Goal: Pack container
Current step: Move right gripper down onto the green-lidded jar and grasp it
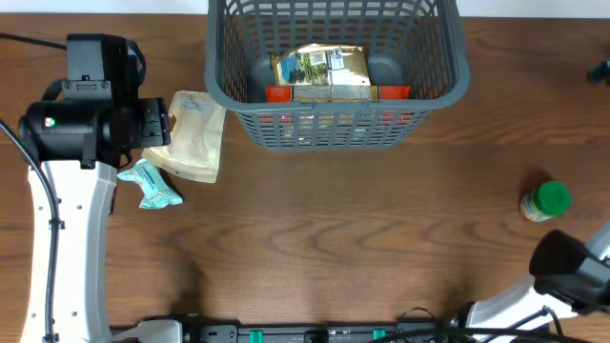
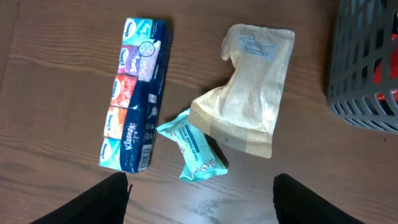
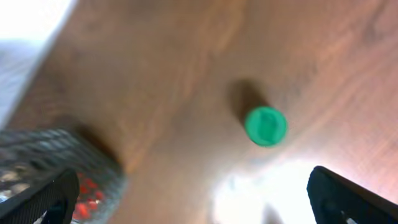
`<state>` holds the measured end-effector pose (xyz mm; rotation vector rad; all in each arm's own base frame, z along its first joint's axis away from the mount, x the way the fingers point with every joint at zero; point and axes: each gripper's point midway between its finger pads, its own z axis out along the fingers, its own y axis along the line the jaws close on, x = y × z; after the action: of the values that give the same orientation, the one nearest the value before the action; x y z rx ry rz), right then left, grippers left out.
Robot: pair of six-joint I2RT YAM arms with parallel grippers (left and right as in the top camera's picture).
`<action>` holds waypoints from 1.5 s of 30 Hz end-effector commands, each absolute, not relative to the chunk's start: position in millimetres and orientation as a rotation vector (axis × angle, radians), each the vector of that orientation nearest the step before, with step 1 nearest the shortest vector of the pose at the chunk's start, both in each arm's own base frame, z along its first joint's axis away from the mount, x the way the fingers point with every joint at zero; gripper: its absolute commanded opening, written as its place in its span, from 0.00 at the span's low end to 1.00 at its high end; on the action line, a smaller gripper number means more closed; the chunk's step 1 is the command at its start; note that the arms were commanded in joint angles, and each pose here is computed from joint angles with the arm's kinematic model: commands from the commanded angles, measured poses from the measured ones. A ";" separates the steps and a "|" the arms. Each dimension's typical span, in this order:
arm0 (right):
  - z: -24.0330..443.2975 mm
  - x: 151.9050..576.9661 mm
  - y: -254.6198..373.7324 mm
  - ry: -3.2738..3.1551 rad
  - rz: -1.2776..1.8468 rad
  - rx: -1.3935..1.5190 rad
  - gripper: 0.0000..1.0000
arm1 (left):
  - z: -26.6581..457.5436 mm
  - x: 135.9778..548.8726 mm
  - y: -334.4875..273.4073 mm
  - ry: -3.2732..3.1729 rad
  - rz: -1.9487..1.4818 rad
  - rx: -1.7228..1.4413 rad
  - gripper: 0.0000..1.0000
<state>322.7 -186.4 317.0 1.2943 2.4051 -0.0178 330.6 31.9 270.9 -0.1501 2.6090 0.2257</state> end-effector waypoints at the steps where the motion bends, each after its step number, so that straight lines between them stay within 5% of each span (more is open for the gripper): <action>1: 303.1 291.0 -178.0 2.488 0.015 1.301 0.99 | 273.4 331.7 34.4 2.604 0.238 -0.150 0.73; 10: 221.8 234.4 -200.8 2.564 -0.160 1.543 0.99 | 273.4 331.7 34.4 2.604 0.238 -0.150 0.73; 22: 119.7 244.6 -210.0 2.557 -0.102 1.564 0.99 | 273.3 331.6 34.4 2.605 0.238 -0.151 0.73; 45: 27.8 261.0 -221.5 2.575 -0.086 1.572 0.99 | 273.3 331.6 34.4 2.604 0.237 -0.154 0.74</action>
<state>264.9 -221.9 43.7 1.5514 2.5383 -0.0938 330.5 31.9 270.9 -0.1501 2.6094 0.2257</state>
